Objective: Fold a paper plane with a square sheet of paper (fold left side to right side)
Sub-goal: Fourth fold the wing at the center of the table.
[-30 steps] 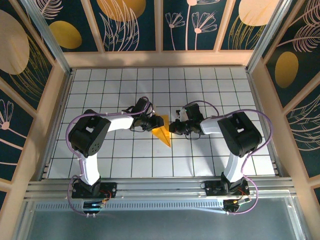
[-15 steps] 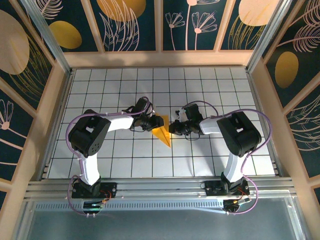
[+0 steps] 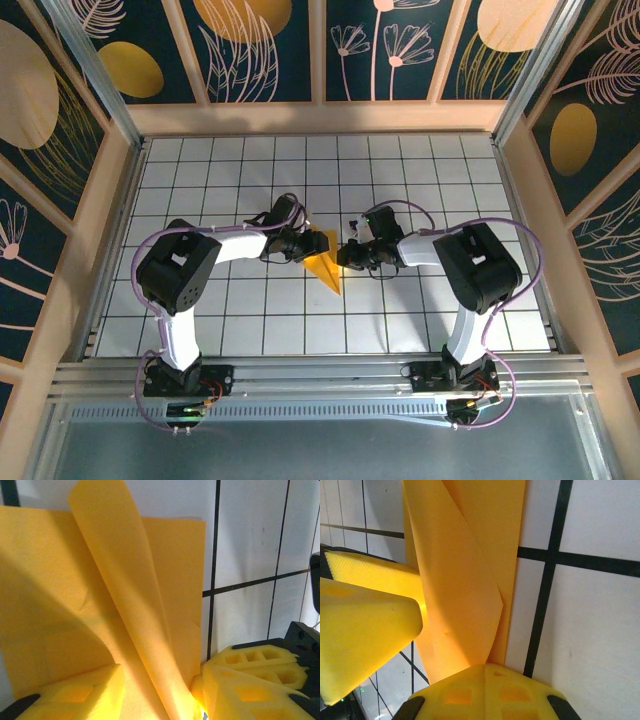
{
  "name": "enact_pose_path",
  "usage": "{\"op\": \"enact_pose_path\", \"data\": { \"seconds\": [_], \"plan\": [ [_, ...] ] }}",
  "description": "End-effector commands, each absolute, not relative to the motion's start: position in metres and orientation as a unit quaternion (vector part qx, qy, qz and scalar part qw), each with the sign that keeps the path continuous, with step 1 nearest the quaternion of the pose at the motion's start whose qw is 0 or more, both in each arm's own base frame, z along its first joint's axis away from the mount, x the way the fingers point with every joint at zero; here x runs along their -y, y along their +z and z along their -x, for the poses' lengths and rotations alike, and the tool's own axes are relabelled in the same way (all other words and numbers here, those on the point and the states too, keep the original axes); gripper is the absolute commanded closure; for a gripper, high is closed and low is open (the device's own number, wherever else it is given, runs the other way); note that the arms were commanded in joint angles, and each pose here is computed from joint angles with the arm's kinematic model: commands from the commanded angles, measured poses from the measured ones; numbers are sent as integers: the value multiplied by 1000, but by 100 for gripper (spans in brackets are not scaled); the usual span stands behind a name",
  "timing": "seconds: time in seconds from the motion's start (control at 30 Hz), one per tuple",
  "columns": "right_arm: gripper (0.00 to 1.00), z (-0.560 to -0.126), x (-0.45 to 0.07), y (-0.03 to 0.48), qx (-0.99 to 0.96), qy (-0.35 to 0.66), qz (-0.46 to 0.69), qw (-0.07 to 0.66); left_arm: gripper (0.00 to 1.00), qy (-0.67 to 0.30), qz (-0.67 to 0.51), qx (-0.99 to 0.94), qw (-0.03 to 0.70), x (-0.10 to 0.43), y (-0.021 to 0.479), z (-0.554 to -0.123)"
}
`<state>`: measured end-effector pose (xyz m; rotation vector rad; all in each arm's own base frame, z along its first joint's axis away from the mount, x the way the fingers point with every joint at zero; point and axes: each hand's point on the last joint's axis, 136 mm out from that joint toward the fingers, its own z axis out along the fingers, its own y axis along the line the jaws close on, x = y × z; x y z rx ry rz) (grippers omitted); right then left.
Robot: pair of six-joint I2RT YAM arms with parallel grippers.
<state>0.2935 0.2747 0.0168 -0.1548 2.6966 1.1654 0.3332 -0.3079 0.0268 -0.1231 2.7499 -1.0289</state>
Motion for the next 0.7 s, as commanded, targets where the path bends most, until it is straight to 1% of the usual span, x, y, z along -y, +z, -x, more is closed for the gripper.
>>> {"op": "enact_pose_path", "data": {
  "seconds": [0.0, 0.23, 0.27, 0.3, 0.4, 0.43, 0.6, 0.67],
  "plan": [
    [100, -280, -258, -23, -941, 329, 43, 69, 54, -335, 46, -932, 129, 302, 43, -341],
    [100, -279, -258, -24, -941, 330, 41, 68, 53, -327, 44, -931, 154, 296, 61, -344],
    [100, -280, -258, -24, -941, 330, 41, 68, 55, -330, 43, -930, 155, 297, 63, -345],
    [100, -280, -258, -23, -941, 330, 40, 69, 59, -335, 40, -929, 154, 299, 65, -344],
    [100, -281, -258, -23, -941, 329, 40, 69, 74, -358, 29, -922, 144, 308, 67, -343],
    [100, -280, -258, -23, -941, 328, 39, 69, 77, -369, 25, -918, 140, 312, 68, -342],
    [100, -280, -257, -25, -943, 324, 38, 67, 88, -410, 11, -905, 114, 330, 65, -341],
    [100, -280, -256, -26, -944, 322, 37, 66, 89, -412, 9, -904, 110, 332, 61, -342]
  ]
}}
